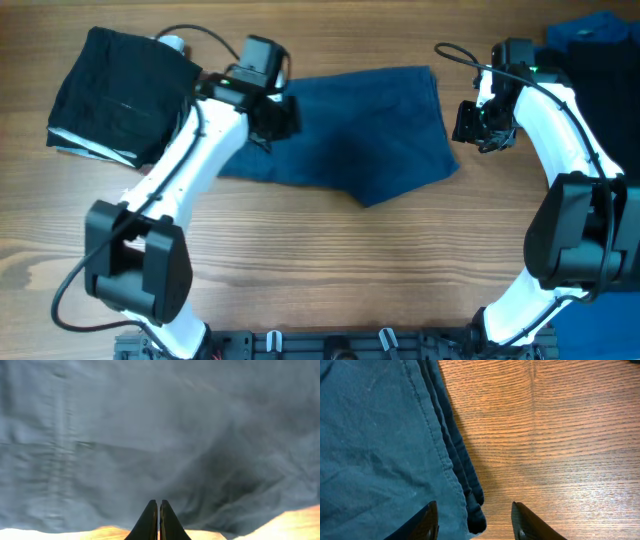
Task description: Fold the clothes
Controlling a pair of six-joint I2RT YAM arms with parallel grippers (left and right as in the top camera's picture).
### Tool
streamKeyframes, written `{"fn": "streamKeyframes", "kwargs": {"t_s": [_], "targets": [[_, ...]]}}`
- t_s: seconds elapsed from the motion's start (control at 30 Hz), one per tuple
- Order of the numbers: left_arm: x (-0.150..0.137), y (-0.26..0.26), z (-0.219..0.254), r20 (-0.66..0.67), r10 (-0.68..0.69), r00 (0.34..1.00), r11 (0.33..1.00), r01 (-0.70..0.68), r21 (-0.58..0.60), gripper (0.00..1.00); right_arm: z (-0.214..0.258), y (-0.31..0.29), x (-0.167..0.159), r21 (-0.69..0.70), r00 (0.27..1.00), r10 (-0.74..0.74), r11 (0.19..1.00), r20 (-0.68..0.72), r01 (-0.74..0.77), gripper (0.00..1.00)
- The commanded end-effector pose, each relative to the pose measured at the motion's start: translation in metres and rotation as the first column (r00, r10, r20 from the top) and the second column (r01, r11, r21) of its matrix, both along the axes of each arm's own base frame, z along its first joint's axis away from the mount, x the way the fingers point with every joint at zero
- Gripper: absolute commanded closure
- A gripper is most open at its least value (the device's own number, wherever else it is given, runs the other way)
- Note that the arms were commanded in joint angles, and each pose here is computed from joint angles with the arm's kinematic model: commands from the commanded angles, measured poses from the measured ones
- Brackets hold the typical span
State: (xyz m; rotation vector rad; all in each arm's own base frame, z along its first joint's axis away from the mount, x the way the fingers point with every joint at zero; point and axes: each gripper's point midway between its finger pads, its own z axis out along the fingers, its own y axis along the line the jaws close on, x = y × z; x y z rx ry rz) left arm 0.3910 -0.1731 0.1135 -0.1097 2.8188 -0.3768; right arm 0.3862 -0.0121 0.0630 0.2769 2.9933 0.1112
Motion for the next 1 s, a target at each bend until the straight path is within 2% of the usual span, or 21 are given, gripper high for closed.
{"fn": "streamKeyframes", "kwargs": {"t_s": [0.0, 0.13, 0.23, 0.33, 0.37, 0.43, 0.5, 0.53, 0.8, 0.87, 0.9, 0.93, 0.97], "targets": [[-0.009, -0.025, -0.025, -0.054, -0.037, 0.998, 0.999, 0.037, 0.007, 0.96, -0.007, 0.001, -0.005, 0.002, 1.000, -0.002, 1.000, -0.023, 0.002, 0.52], [-0.012, -0.046, -0.059, -0.101, -0.054, 0.993, 0.998, 0.056, 0.017, 0.96, -0.018, 0.004, -0.010, 0.018, 0.999, 0.007, 1.000, -0.043, -0.006, 0.53], [-0.012, -0.046, -0.068, -0.116, -0.050, 0.992, 0.998, 0.053, 0.024, 0.96, -0.018, 0.019, -0.007, 0.102, 0.997, 0.072, 0.992, -0.016, -0.070, 0.53], [-0.013, -0.048, -0.069, -0.122, -0.055, 0.991, 0.998, 0.057, 0.011, 0.96, -0.013, 0.039, -0.006, 0.207, 0.990, 0.141, 0.968, 0.020, -0.142, 0.62], [-0.015, -0.052, -0.068, -0.131, -0.064, 0.989, 0.998, 0.063, -0.009, 0.96, -0.014, 0.038, -0.006, 0.201, 0.990, 0.143, 0.969, 0.019, -0.143, 0.64], [-0.021, -0.061, -0.067, -0.146, -0.089, 0.985, 0.996, 0.084, -0.041, 0.96, -0.014, 0.035, -0.004, 0.184, 0.989, 0.146, 0.972, 0.023, -0.148, 0.62], [-0.023, -0.066, -0.072, -0.139, -0.101, 0.985, 0.995, 0.100, -0.016, 0.96, -0.015, 0.032, 0.000, 0.163, 0.989, 0.144, 0.975, 0.039, -0.149, 0.53], [-0.025, -0.070, -0.076, -0.147, -0.103, 0.984, 0.995, 0.102, -0.016, 0.96, -0.014, 0.032, 0.001, 0.163, 0.989, 0.144, 0.975, 0.042, -0.149, 0.52], [-0.057, -0.071, -0.143, -0.329, -0.072, 0.942, 0.993, 0.098, 0.064, 0.96, -0.015, 0.032, 0.000, 0.164, 0.989, 0.144, 0.975, 0.037, -0.148, 0.49], [-0.052, -0.074, -0.129, -0.306, -0.076, 0.949, 0.994, 0.097, 0.052, 0.96, -0.015, 0.032, 0.000, 0.164, 0.989, 0.144, 0.975, 0.036, -0.148, 0.49], [-0.043, -0.079, -0.107, -0.268, -0.082, 0.960, 0.995, 0.095, 0.034, 0.96, -0.015, 0.032, 0.000, 0.163, 0.989, 0.145, 0.975, 0.037, -0.149, 0.49], [-0.032, -0.082, -0.087, -0.221, -0.083, 0.972, 0.995, 0.092, 0.027, 0.96, -0.015, 0.032, 0.000, 0.164, 0.989, 0.144, 0.975, 0.037, -0.148, 0.49], [-0.011, -0.087, -0.051, -0.110, -0.077, 0.991, 0.997, 0.079, 0.018, 0.96, -0.015, 0.032, 0.000, 0.164, 0.989, 0.145, 0.975, 0.036, -0.149, 0.49]]}}
